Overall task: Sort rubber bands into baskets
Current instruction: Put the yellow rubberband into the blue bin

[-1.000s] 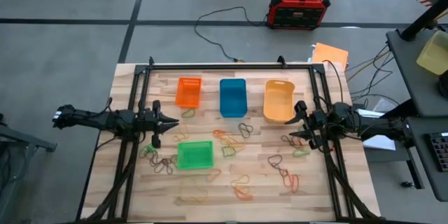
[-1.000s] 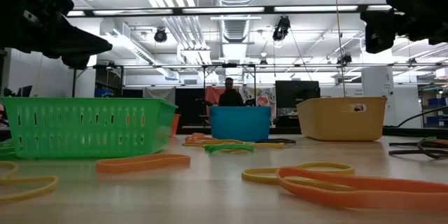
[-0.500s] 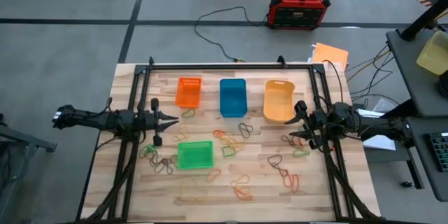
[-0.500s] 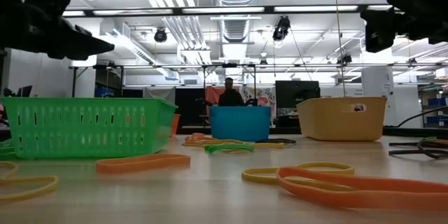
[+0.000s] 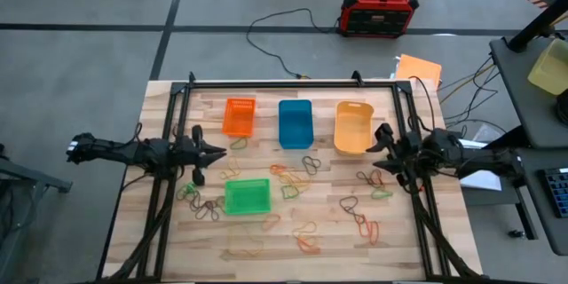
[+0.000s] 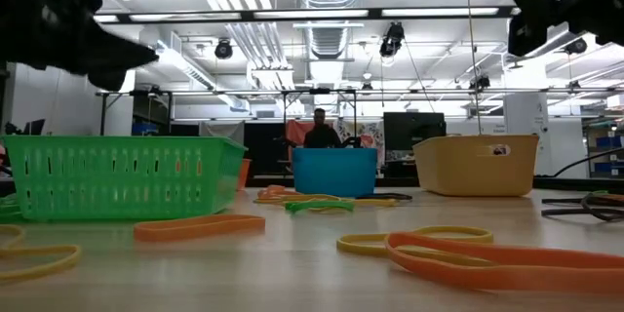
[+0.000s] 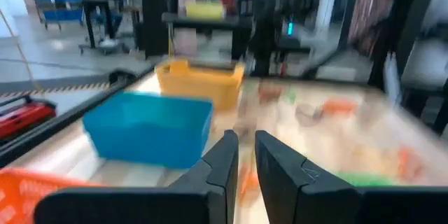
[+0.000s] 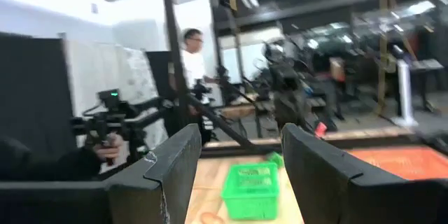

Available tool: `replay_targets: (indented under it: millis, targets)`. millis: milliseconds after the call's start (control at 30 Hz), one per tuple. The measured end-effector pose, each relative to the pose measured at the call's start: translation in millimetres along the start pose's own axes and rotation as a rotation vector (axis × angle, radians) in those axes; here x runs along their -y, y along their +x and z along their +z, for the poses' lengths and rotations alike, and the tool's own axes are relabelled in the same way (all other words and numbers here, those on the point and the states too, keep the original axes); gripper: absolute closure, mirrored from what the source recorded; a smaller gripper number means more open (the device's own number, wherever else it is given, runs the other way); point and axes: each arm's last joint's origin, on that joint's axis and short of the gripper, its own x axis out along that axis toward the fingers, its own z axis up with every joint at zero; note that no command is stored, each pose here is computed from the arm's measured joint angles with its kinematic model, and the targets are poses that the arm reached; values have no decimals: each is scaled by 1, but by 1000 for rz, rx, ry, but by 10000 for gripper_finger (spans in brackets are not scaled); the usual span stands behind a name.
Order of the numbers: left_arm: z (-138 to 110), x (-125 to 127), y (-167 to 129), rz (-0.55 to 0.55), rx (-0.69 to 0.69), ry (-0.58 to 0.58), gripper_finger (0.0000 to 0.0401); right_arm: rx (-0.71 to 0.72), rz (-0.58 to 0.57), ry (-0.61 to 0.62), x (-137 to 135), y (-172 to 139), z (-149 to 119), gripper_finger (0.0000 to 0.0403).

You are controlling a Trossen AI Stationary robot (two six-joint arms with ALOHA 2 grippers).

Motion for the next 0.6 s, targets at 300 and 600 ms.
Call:
replay_targets:
  millis: [300,600]
  targets:
    - [20,-1,-1,65,211,-157,365,-128,-98,83,7,28,18,209]
    - [20,-1,0,53,213,-259,365,-508,-203,202,18,75,39,209]
